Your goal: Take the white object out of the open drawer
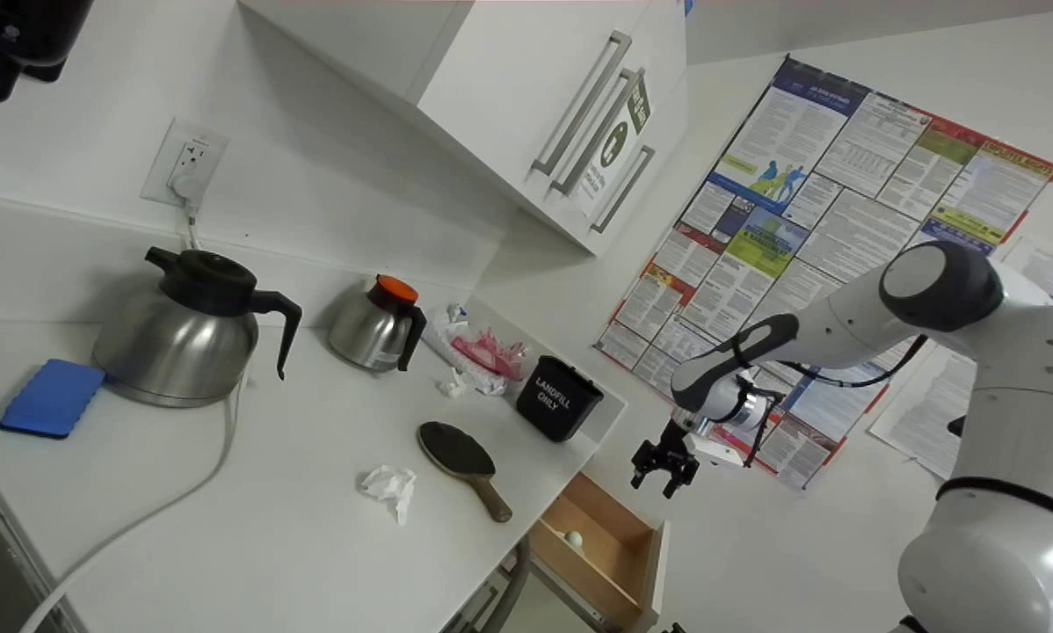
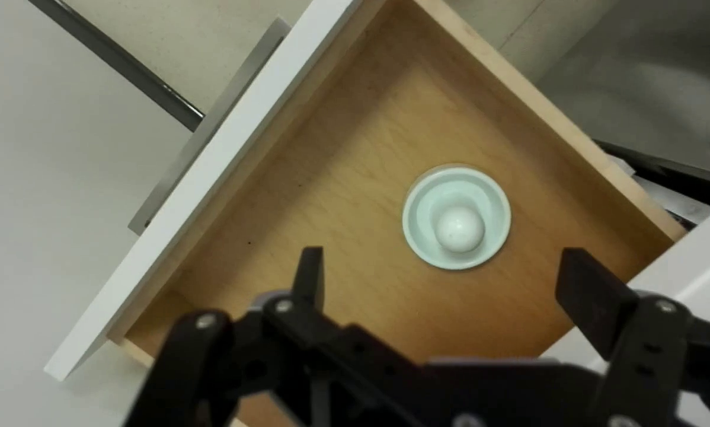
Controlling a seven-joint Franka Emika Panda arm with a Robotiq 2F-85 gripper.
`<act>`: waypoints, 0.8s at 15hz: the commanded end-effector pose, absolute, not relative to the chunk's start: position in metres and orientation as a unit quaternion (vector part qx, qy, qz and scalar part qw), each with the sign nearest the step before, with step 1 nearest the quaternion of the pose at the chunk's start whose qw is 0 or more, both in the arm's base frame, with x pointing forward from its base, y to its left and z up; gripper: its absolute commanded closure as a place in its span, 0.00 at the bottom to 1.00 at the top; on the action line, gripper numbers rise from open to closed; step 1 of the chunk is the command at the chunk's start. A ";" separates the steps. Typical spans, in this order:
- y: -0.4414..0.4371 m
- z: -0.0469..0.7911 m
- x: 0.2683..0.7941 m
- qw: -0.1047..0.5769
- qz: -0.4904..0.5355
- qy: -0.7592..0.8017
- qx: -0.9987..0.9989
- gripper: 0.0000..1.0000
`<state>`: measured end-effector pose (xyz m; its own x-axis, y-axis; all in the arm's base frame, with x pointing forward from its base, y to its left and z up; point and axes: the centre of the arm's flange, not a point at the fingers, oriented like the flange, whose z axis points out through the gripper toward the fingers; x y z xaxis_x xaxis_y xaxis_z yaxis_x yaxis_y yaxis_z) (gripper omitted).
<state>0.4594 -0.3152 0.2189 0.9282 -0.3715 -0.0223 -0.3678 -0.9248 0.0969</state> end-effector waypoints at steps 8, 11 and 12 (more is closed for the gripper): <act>-0.329 0.171 0.475 0.062 -0.016 -0.176 0.982 0.00; -0.325 0.150 0.490 0.065 0.005 -0.150 0.986 0.00; -0.321 0.140 0.495 0.066 0.012 -0.142 0.988 0.00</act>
